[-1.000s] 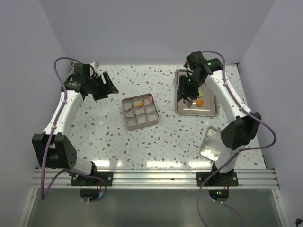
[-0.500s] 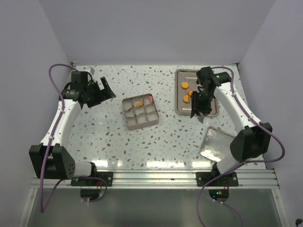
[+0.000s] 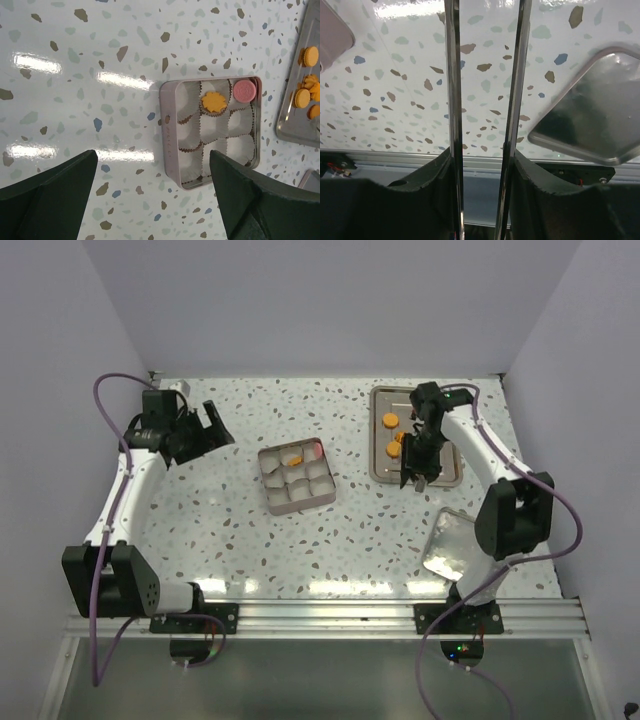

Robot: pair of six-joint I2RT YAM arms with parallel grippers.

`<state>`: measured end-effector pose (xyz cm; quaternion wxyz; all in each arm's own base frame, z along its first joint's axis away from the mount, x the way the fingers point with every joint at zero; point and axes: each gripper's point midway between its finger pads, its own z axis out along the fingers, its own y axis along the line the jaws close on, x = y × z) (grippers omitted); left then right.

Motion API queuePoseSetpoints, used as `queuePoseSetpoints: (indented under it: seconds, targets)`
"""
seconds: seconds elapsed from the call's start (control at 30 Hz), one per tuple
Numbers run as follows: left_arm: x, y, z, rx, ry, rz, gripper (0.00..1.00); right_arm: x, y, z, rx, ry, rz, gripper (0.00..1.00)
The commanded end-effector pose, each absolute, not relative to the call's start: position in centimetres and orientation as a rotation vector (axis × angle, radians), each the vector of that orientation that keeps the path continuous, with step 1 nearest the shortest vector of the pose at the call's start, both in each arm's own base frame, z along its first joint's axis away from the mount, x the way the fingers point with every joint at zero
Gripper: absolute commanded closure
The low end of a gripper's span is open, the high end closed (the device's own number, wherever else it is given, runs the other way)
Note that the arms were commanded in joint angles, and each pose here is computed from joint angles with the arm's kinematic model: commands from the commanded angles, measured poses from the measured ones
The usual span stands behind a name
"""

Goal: Pack the cookies

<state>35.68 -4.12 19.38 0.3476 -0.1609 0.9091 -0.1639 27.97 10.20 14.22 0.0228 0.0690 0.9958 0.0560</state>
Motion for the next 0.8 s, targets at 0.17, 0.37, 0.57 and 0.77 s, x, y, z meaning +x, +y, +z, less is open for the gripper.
queuePoseSetpoints:
  seconds: [0.17,0.37,0.57,0.77]
  targets:
    - [36.5,-3.6,21.6,-0.387,2.264,-0.395,0.01,32.0,12.0,13.5,0.263,3.037,0.249,0.55]
    - [36.7,-3.8,21.2,-0.386,2.269,-0.413,0.02,33.0,12.4,13.0,0.277,3.054,0.259,0.53]
    - [37.1,-3.2,21.2,-0.403,2.251,-0.375,0.02,33.2,11.9,12.3,0.254,3.115,0.188,0.52]
    - [37.1,-3.0,20.6,-0.423,2.268,-0.363,0.02,33.0,11.4,12.4,0.242,3.153,0.128,0.51]
